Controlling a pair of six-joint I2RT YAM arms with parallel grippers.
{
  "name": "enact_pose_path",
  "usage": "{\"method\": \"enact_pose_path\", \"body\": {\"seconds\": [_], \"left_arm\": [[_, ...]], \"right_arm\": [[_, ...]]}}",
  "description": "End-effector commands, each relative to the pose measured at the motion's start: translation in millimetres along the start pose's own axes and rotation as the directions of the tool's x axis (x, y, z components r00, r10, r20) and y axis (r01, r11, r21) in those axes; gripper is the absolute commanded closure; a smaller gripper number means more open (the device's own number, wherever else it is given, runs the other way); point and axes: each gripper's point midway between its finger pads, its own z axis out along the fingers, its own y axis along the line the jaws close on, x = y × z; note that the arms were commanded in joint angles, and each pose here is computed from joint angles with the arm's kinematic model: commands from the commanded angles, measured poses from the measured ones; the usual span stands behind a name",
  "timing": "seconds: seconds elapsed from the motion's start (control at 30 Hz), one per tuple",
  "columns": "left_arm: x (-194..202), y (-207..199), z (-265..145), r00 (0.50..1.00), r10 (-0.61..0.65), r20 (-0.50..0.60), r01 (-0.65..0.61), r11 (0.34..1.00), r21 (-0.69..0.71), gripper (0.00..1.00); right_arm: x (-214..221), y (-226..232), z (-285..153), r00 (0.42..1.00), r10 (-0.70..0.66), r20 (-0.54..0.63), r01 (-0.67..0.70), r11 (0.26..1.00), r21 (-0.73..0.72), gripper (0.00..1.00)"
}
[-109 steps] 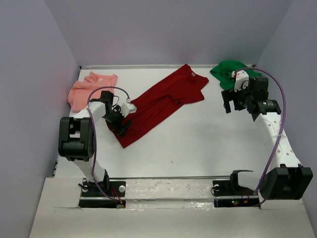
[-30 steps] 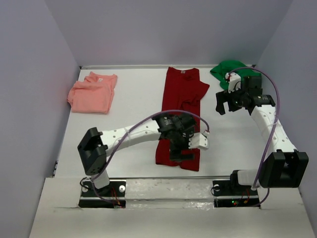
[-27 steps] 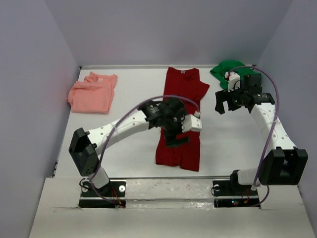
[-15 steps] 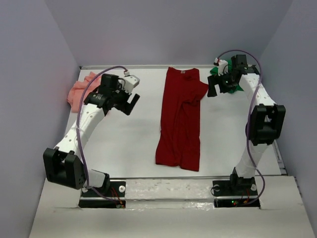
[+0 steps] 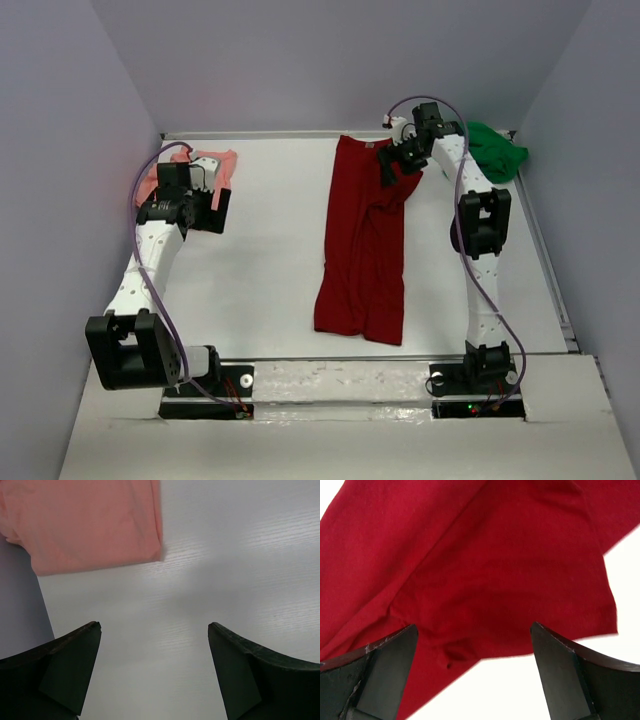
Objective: Fold and stack the t-shirts
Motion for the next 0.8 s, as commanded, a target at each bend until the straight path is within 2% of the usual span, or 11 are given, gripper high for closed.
{"method": "enact_pose_path", "body": {"seconds": [0.0, 0.23, 0.53, 0.77], "left_arm": [[-3, 2, -1, 0.999, -0.044, 0.013, 0.044, 0.999, -0.007, 0.01], [-5, 13, -4, 0.998, -0.055, -0.001, 0.055, 0.998, -0.034, 0.01], [1, 18, 2, 0.997, -0.074, -0.031, 0.072, 0.997, -0.038, 0.01], [6, 18, 4, 0.996, -0.079, -0.043, 0.077, 0.996, -0.041, 0.01]], "right_arm": [[-25, 2, 9, 0.997, -0.045, 0.061, 0.045, 0.999, 0.01, 0.0], [-7, 11, 33, 0.999, 0.001, 0.042, 0.002, 0.997, -0.074, 0.0], [6, 36, 39, 0.998, 0.057, 0.012, -0.054, 0.977, -0.207, 0.0], [-13, 49, 46, 0.989, 0.133, 0.065, -0.107, 0.945, -0.309, 0.0]]}}
